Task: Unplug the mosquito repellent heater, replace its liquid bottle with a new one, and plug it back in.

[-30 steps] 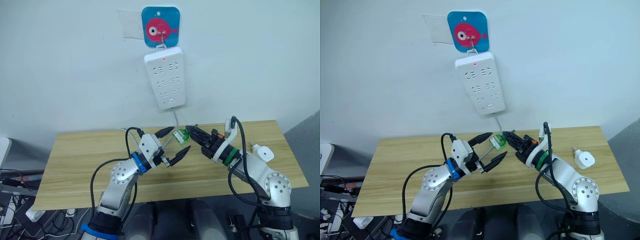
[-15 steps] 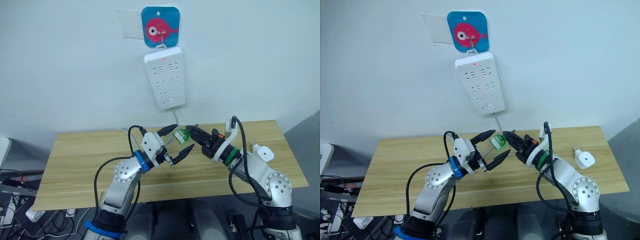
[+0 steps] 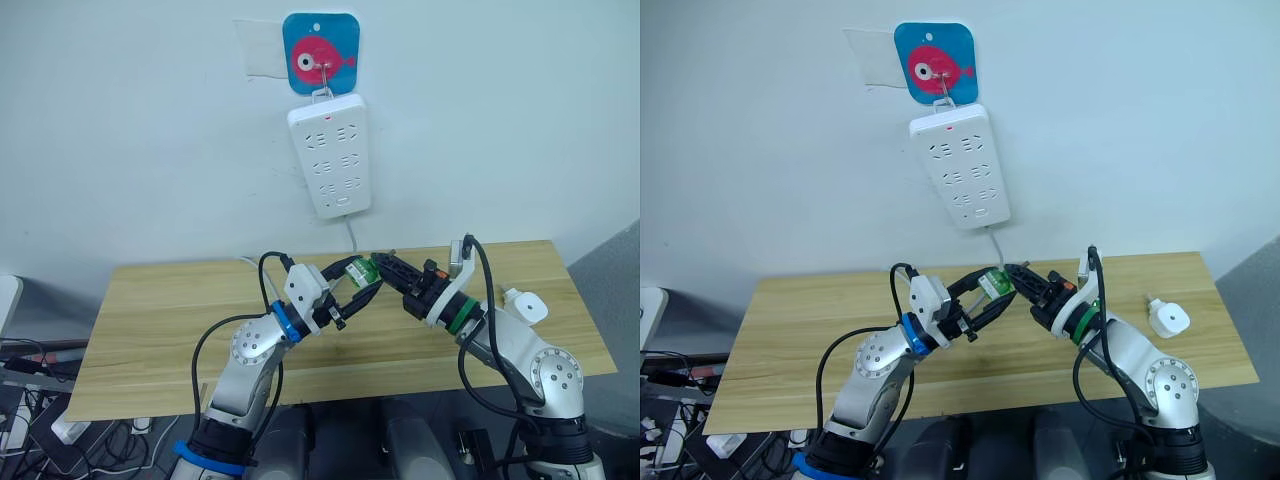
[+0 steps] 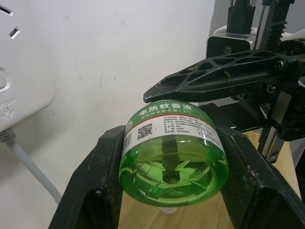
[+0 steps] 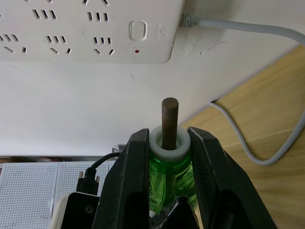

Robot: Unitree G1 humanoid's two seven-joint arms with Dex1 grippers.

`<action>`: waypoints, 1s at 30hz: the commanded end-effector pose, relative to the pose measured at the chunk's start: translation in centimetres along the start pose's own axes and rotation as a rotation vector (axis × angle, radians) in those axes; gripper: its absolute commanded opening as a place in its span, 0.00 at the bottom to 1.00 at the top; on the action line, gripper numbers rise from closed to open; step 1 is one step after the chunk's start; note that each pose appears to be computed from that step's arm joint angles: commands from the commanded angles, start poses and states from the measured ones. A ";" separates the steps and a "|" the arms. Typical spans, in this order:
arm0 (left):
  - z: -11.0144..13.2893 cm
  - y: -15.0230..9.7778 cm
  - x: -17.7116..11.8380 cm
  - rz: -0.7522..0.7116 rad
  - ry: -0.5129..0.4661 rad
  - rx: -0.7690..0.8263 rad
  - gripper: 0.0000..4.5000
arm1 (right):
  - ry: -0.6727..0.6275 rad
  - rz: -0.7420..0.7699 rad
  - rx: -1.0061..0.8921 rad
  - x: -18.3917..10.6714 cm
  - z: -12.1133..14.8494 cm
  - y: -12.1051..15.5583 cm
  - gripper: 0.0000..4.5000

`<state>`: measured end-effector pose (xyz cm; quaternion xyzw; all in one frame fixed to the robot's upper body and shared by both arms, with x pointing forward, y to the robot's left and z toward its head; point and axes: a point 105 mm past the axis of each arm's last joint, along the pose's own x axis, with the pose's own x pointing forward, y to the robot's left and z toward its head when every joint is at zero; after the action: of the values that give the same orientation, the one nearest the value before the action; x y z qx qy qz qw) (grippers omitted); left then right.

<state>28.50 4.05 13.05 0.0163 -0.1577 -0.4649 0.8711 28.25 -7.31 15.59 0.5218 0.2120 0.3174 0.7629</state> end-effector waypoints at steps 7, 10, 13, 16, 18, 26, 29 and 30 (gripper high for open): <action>0.7 -0.3 -0.2 -0.028 -0.020 0.034 0.50 | 0.025 -0.002 -0.076 -0.8 -0.2 0.9 0.47; 0.8 0.3 -0.7 -0.027 -0.013 0.042 0.50 | 0.077 -0.104 -0.149 -2.0 0.2 -0.4 0.71; 0.9 0.6 -1.4 -0.054 -0.001 0.045 0.50 | 0.173 -0.224 -0.248 -4.5 0.7 -1.6 0.95; 0.9 0.5 -1.8 -0.081 0.005 0.044 0.50 | 0.256 -0.302 -0.367 -6.3 1.8 -2.0 1.00; 0.8 0.4 -1.9 -0.098 0.007 0.040 0.50 | 0.319 -0.404 -0.491 -7.7 3.8 -2.6 1.00; 0.6 0.0 -2.0 -0.151 0.002 0.042 0.50 | 0.434 -0.827 -0.866 -12.9 13.7 -5.4 1.00; 0.6 -0.2 -2.0 -0.157 -0.002 0.041 0.50 | 0.485 -0.893 -0.894 -14.3 15.5 -6.6 1.00; 0.7 -0.3 -2.1 -0.162 -0.004 0.039 0.50 | 0.512 -0.920 -0.927 -14.9 16.1 -7.1 1.00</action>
<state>27.52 5.80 12.22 0.0470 -0.1435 -0.5250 0.8376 29.98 -28.99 14.41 -0.0610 0.4259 0.1368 0.8923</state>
